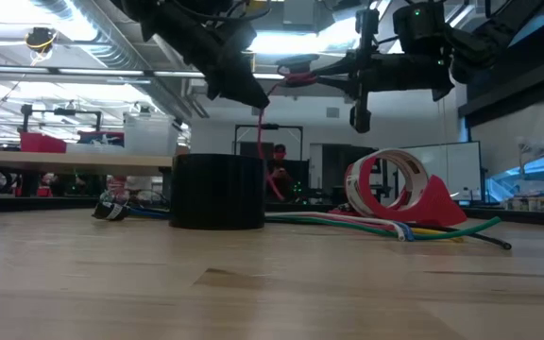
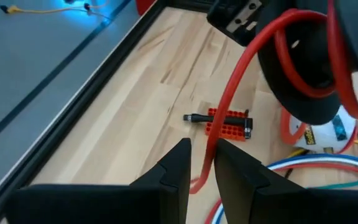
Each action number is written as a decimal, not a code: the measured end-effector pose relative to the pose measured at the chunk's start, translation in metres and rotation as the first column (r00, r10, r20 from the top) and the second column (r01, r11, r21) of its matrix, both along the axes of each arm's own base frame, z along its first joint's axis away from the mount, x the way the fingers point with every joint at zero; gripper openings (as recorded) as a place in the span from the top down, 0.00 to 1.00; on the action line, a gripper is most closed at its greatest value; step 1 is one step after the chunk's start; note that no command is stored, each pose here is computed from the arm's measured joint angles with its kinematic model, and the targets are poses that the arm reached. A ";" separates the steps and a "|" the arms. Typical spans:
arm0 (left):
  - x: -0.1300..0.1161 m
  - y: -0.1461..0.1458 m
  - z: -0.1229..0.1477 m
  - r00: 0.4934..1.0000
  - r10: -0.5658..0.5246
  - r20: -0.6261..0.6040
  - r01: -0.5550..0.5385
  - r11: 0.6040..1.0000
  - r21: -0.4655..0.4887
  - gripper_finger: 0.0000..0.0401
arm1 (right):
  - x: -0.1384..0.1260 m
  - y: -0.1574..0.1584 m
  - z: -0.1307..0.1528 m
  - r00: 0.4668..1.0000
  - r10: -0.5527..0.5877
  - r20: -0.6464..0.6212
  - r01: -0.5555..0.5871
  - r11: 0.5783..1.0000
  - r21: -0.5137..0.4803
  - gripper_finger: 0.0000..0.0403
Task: Coil cords
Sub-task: Uncoil the red wire from the black spool
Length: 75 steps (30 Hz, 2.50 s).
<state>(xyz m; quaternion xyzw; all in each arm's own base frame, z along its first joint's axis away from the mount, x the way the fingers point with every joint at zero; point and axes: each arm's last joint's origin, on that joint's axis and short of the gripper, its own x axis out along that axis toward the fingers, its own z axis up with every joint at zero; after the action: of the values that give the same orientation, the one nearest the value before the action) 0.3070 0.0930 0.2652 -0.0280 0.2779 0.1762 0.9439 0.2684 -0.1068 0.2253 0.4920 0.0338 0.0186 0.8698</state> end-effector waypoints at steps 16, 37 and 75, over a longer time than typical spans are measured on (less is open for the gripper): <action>0.003 0.001 0.006 0.992 0.095 0.085 -0.093 0.995 -0.031 0.99 | -0.001 -0.001 -0.008 0.996 -0.033 -0.078 0.034 0.999 0.022 0.97; 0.011 -0.013 0.012 0.976 0.029 0.216 0.020 0.976 -0.217 1.00 | -0.003 -0.009 -0.015 0.924 -0.351 -0.153 0.343 0.936 -0.079 0.97; -0.007 0.018 0.024 0.887 0.375 0.269 -0.304 0.913 -0.270 1.00 | -0.017 0.013 -0.010 0.872 -0.371 -0.318 0.340 0.928 -0.150 0.97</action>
<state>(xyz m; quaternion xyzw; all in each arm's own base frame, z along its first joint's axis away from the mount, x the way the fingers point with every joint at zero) 0.3002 0.1107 0.2889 -0.2087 0.1319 0.3009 0.9211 0.2510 -0.0935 0.2155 0.4462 0.0936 -0.2289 0.8601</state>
